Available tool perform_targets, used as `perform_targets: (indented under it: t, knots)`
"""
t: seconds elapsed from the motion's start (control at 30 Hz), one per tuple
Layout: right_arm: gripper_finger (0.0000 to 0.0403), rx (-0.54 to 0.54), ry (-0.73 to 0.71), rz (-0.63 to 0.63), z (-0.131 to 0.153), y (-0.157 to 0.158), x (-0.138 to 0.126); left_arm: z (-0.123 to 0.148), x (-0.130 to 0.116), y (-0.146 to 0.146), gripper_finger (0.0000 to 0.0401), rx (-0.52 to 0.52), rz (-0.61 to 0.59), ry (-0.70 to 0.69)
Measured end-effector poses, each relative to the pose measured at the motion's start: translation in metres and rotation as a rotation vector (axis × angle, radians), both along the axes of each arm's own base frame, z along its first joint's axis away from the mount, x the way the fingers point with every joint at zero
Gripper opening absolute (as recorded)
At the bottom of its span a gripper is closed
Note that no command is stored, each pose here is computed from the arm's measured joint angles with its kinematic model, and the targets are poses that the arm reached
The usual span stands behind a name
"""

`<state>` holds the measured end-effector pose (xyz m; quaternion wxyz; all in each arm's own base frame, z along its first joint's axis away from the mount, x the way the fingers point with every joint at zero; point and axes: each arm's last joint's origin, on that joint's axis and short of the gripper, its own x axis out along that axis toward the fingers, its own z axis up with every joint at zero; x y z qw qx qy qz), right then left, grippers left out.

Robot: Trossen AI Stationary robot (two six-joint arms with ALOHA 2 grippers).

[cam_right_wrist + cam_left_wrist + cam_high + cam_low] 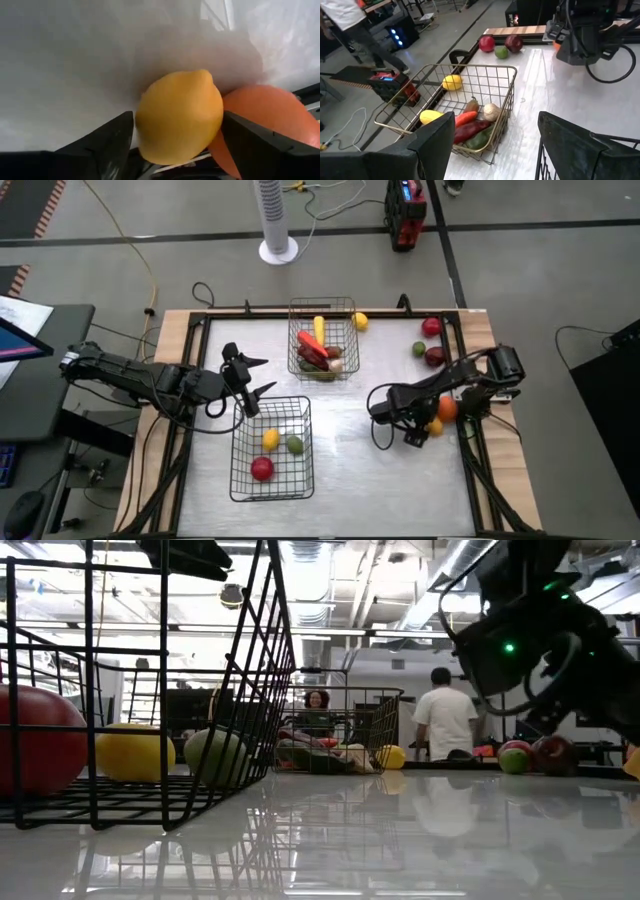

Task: Sort produce into baskets
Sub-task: Put the bottom lemon into the black wire basket

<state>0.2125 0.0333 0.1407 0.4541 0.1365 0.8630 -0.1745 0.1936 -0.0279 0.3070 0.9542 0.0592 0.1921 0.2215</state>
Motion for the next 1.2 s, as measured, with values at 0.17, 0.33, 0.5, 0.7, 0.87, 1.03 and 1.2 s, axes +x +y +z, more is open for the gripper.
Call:
perform_targets:
  t: [0.17,0.33,0.5,0.7,0.87,1.03,1.2]
  knots:
    - [0.0290,-0.008,0.008,0.052,-0.002,0.006,-0.003,0.000,0.000,0.000,0.0274,0.007,-0.003,0.004]
    - [0.0242,-0.001,-0.043,0.048,0.004,0.009,0.007,0.000,0.000,0.000,0.0274,0.013,-0.006,0.007]
    - [0.0238,0.042,-0.231,0.064,0.037,0.019,0.043,0.000,0.000,0.000,0.0274,0.022,-0.009,0.012]
    - [0.0251,0.143,-0.770,0.222,0.105,0.046,0.107,0.000,0.000,0.000,0.0274,0.028,-0.012,0.015]
    - [0.0253,0.146,-1.373,0.451,0.158,0.069,0.153,0.000,0.000,0.000,0.0274,0.023,-0.010,0.012]
    - [0.0254,0.097,-1.675,0.592,0.169,0.076,0.179,0.000,0.000,-0.001,0.0274,-0.001,-0.027,0.006]
    - [0.0264,0.068,-1.621,0.607,0.140,0.067,0.198,0.000,0.001,-0.002,0.0274,-0.009,-0.064,0.014]
